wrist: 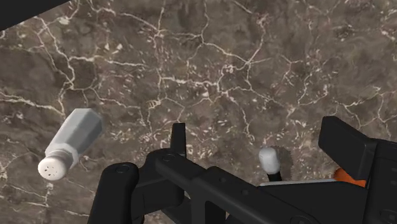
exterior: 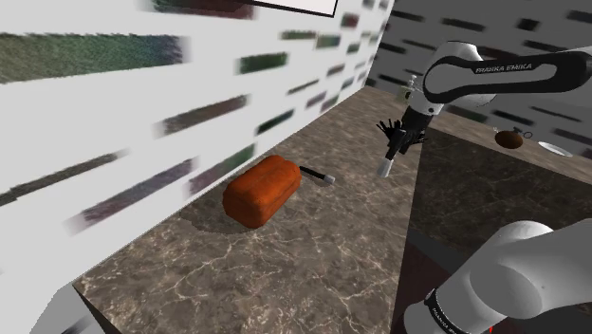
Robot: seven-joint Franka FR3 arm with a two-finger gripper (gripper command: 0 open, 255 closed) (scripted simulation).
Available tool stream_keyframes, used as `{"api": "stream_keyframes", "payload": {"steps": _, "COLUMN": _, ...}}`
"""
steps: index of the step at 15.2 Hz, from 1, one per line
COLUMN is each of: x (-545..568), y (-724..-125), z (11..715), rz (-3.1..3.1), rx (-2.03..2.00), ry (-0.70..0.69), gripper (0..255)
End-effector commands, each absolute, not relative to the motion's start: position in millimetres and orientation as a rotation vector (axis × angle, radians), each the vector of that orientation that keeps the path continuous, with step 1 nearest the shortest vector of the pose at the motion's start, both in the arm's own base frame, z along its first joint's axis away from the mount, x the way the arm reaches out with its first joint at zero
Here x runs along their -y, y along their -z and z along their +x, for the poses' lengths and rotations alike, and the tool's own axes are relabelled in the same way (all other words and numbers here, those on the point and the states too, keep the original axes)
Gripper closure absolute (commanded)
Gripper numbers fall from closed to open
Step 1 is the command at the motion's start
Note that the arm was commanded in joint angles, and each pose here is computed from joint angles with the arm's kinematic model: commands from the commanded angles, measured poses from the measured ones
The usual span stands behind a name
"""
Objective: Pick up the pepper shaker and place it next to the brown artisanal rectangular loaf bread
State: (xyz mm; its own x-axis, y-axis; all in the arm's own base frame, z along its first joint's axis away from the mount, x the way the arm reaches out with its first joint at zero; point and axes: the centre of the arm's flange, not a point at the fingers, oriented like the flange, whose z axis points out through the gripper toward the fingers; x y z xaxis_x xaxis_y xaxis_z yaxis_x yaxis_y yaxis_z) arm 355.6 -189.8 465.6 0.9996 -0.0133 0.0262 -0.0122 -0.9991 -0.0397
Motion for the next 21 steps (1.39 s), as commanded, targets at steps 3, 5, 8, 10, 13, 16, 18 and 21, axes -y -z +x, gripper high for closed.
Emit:
{"api": "stream_keyframes", "payload": {"steps": 3, "x": 236.5, "y": -445.9, "z": 372.3, "rz": -3.102, "rx": -0.031, "ry": 0.066, "gripper": 0}}
{"api": "stream_keyframes", "payload": {"steps": 5, "x": 259.6, "y": -435.7, "z": 379.1, "rz": -3.102, "rx": -0.037, "ry": 0.077, "gripper": 0}}
{"api": "stream_keyframes", "payload": {"steps": 8, "x": 294.3, "y": -420.5, "z": 389.3, "rz": -3.100, "rx": -0.046, "ry": 0.095, "gripper": 0}}
{"api": "stream_keyframes", "payload": {"steps": 10, "x": 317.4, "y": -410.4, "z": 396.1, "rz": -3.099, "rx": -0.052, "ry": 0.106, "gripper": 0}}
{"api": "stream_keyframes", "payload": {"steps": 13, "x": 352.1, "y": -395.3, "z": 406.2, "rz": -3.098, "rx": -0.061, "ry": 0.124, "gripper": 0}}
{"api": "stream_keyframes", "payload": {"steps": 16, "x": 370.9, "y": -381.8, "z": 412.1, "rz": -3.097, "rx": -0.066, "ry": 0.133, "gripper": 0}}
{"api": "stream_keyframes", "payload": {"steps": 18, "x": 370.5, "y": -371.3, "z": 413.1, "rz": -3.097, "rx": -0.066, "ry": 0.133, "gripper": 0}}
{"api": "stream_keyframes", "payload": {"steps": 21, "x": 369.8, "y": -355.6, "z": 414.4, "rz": -3.097, "rx": -0.066, "ry": 0.133, "gripper": 0}}
